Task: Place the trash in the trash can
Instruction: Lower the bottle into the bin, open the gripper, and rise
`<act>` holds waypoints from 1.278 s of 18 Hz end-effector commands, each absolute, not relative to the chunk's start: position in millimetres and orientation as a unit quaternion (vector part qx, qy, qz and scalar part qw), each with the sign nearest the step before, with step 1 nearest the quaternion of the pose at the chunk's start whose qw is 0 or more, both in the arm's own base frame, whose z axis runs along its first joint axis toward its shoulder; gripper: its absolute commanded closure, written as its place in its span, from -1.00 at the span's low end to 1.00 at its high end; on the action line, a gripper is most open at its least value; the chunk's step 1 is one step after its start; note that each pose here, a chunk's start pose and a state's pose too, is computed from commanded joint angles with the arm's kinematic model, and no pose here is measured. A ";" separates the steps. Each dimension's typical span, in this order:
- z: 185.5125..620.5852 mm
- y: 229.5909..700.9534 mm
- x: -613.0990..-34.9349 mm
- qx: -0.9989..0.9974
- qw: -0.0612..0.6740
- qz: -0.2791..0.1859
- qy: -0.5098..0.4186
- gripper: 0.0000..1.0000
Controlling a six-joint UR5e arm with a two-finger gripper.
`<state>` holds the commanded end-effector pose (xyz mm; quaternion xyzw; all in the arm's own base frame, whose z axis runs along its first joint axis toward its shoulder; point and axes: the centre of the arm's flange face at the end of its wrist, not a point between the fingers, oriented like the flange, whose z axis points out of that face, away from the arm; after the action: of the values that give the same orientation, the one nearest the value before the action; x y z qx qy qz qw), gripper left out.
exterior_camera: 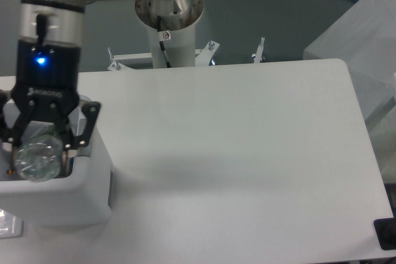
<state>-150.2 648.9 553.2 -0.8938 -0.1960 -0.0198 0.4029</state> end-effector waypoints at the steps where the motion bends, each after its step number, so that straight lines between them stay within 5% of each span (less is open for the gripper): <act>1: 549.1 649.0 -149.1 -0.895 0.399 -0.021 -0.197 -0.31; 4: 548.4 650.5 -139.1 -0.897 0.398 -0.023 -0.191 -0.32; 8: 545.2 648.2 -137.7 -0.899 0.396 -0.023 -0.187 -0.99; 13: 550.2 634.9 -138.8 -0.898 0.397 -0.019 -0.187 -1.00; 19: 592.0 624.4 -223.8 -0.875 0.441 -0.007 -0.201 -1.00; 23: 598.2 622.0 -248.4 -0.887 0.442 0.045 -0.126 -1.00</act>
<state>-248.4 622.0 598.2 -0.8871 -0.1257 0.0451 0.4418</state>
